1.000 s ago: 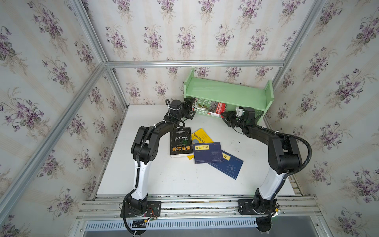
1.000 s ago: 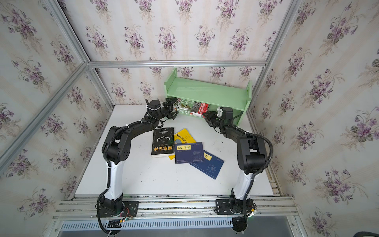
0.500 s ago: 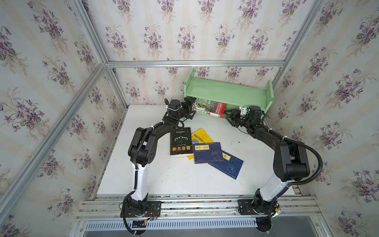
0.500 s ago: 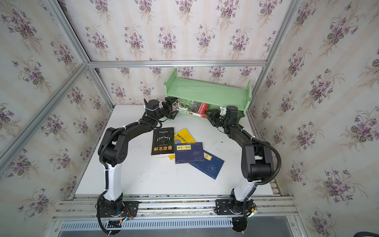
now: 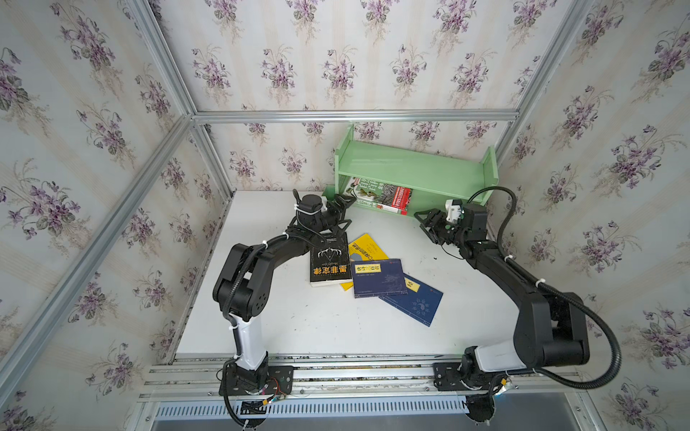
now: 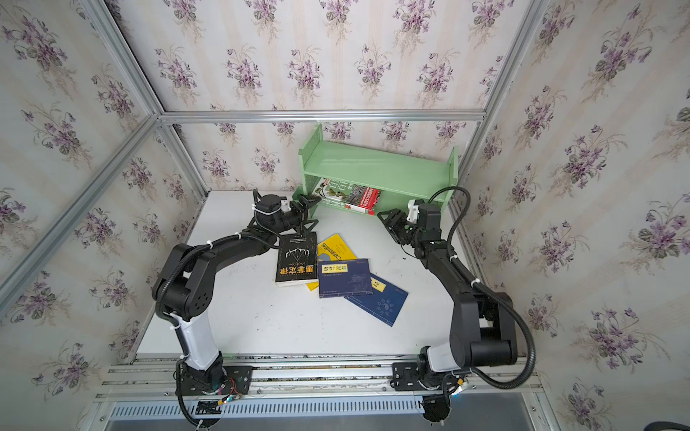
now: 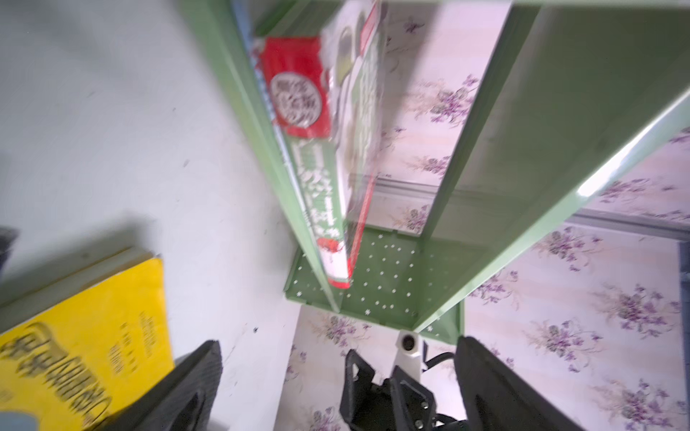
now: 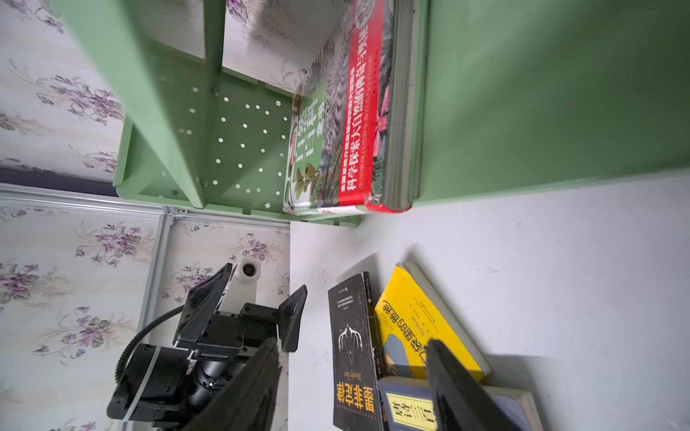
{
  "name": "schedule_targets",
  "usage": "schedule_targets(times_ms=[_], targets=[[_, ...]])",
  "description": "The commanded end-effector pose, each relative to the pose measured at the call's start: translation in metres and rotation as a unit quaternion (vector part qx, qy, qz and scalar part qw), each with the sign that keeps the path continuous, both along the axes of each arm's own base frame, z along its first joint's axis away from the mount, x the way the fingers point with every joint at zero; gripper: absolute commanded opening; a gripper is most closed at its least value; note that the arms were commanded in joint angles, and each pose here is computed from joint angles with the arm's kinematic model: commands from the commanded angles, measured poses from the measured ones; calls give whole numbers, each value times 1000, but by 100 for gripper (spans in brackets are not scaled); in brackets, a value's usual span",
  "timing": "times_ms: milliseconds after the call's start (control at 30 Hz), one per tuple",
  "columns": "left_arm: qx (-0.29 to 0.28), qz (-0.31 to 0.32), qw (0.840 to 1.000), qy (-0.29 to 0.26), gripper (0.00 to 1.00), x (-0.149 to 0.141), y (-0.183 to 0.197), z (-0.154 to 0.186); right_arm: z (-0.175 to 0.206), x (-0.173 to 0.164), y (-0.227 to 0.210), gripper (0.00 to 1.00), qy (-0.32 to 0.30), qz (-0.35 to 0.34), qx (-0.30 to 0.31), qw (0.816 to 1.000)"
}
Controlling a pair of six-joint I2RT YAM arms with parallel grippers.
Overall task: Stacking books/files
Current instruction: Move the book to the middle-left of the table.
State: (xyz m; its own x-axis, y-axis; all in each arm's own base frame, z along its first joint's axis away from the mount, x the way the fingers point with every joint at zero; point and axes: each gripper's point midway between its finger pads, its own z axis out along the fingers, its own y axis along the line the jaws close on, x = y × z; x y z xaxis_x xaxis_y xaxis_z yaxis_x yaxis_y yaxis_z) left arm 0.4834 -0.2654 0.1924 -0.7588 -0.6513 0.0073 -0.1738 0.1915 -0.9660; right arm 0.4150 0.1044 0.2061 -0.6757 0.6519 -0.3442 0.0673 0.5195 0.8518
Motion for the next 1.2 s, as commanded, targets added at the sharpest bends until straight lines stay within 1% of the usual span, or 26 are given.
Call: schedule_targets(times_ms=[0, 133, 167, 267, 367, 467, 633, 700, 800, 867, 967, 1067, 1167], targets=[[81, -40, 996, -12, 99, -24, 5, -18, -21, -20, -4, 70, 23, -10, -57, 998], [167, -60, 984, -2, 99, -35, 2, -34, -34, -39, 1, 73, 41, -8, -67, 997], [177, -66, 982, 2, 99, -36, -2, -38, -35, -43, 1, 76, 42, -10, -71, 997], [192, -77, 978, 17, 99, -36, -15, -51, -38, -60, -5, 81, 47, -24, -93, 994], [225, -74, 971, 43, 99, -38, -19, -71, -39, -76, -14, 84, 55, -38, -114, 991], [239, -81, 966, 61, 99, -41, -25, -89, -38, -90, -22, 86, 60, -48, -133, 988], [268, -96, 955, 77, 99, -42, -35, -111, -42, -109, -30, 88, 69, -62, -144, 985], [286, -100, 948, 97, 99, -43, -33, -126, -44, -115, -32, 89, 70, -67, -142, 985], [326, -102, 931, 130, 99, -53, -19, -145, -49, -122, -35, 89, 76, -75, -143, 984], [369, -85, 915, 142, 99, -58, 1, -153, -52, -125, -36, 89, 79, -77, -144, 983], [407, -64, 897, 163, 99, -68, 30, -159, -56, -127, -37, 89, 83, -78, -143, 983], [426, -34, 886, 179, 99, -77, 60, -160, -58, -124, -35, 89, 83, -77, -138, 984], [431, -15, 884, 182, 100, -81, 80, -155, -61, -120, -32, 88, 86, -71, -133, 985]])
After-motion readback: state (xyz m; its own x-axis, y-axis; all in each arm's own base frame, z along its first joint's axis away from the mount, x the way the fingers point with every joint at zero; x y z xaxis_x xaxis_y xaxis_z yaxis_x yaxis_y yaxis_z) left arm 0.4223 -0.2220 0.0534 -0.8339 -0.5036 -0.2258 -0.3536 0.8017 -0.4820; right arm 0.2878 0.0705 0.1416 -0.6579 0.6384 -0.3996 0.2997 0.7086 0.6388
